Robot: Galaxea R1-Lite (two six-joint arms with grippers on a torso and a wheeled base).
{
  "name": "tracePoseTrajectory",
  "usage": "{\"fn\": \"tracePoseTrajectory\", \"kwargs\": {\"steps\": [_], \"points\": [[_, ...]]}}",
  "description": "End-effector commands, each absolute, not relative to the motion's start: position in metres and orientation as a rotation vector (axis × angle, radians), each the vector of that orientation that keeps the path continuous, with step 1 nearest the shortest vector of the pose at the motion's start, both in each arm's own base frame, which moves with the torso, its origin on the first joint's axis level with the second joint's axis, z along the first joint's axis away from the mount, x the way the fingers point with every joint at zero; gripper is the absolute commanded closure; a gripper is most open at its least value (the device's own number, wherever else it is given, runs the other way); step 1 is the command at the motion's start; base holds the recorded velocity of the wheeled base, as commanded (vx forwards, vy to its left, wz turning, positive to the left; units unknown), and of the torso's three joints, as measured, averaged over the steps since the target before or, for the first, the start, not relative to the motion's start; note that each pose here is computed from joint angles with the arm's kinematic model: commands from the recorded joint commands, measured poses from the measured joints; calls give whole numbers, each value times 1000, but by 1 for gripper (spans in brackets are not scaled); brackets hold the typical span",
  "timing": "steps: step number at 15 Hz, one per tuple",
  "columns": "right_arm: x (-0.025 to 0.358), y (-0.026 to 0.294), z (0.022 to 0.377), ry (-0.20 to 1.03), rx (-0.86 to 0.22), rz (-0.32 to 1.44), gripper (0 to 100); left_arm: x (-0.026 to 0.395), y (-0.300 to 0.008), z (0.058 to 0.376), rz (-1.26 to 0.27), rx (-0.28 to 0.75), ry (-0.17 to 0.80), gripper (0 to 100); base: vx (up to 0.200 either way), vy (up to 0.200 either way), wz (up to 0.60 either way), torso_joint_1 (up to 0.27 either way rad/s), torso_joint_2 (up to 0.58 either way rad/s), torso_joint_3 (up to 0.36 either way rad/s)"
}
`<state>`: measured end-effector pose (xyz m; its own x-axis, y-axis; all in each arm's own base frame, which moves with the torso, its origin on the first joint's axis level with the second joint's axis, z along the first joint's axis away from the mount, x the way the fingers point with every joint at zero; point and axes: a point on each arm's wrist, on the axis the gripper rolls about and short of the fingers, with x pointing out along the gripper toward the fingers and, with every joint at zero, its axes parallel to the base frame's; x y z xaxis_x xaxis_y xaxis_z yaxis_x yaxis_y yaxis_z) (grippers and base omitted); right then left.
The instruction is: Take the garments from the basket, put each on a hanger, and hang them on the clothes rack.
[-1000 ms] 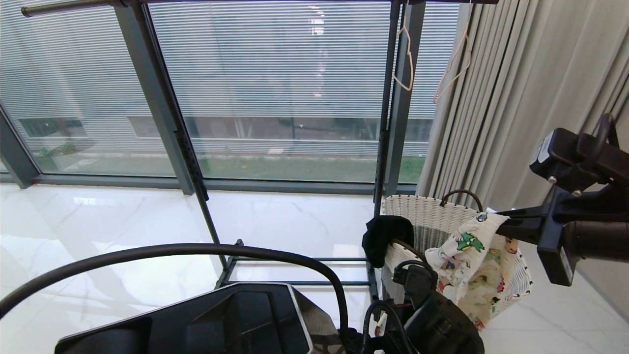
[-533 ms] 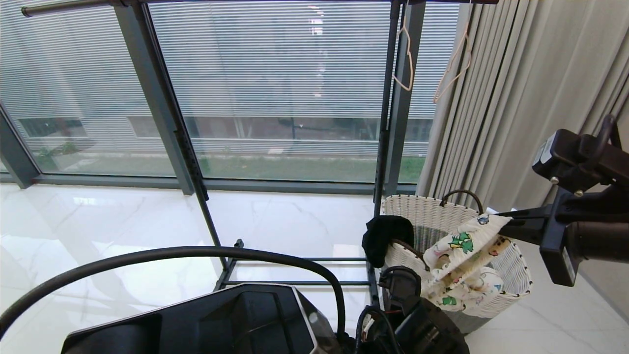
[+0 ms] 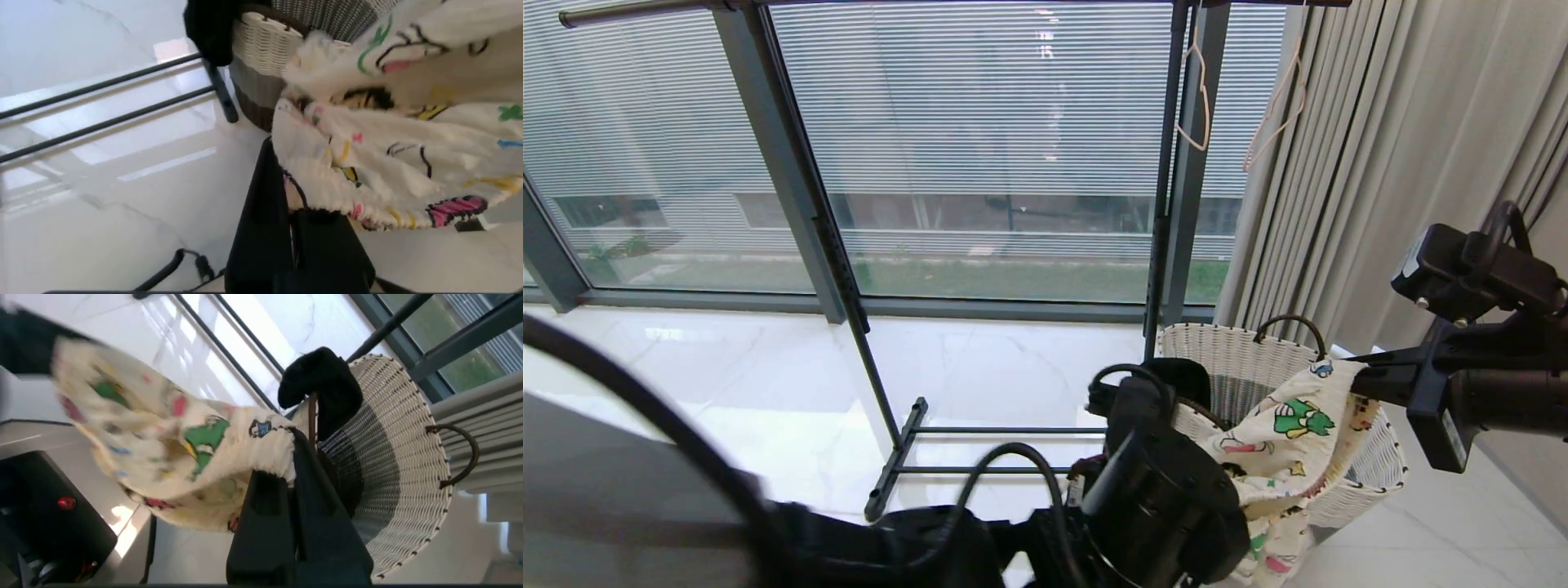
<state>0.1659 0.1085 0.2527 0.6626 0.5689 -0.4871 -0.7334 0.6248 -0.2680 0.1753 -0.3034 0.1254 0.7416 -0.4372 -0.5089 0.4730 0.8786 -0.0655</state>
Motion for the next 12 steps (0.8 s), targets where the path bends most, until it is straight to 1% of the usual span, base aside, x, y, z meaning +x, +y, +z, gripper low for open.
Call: {"fn": "tracePoseTrajectory", "kwargs": {"steps": [1,3,5,7,9,12], "points": [[165,112,253,374,-475,793,100,146,-221,201,-508,23,479,100,0,0,0,0,0,0],[154,122,254,350,-489,871,100,141,-196,220,-477,35,455,100,0,0,0,0,0,0],[148,132,253,342,-505,926,100,133,-175,231,-432,105,432,100,0,0,0,0,0,0],[149,134,252,346,-512,927,100,122,-152,239,-416,196,422,100,0,0,0,0,0,0],[147,130,254,337,-509,904,100,118,-140,245,-412,241,405,100,0,0,0,0,0,0],[150,123,265,307,-492,858,100,116,-139,261,-462,196,364,100,0,0,0,0,0,0]]}}
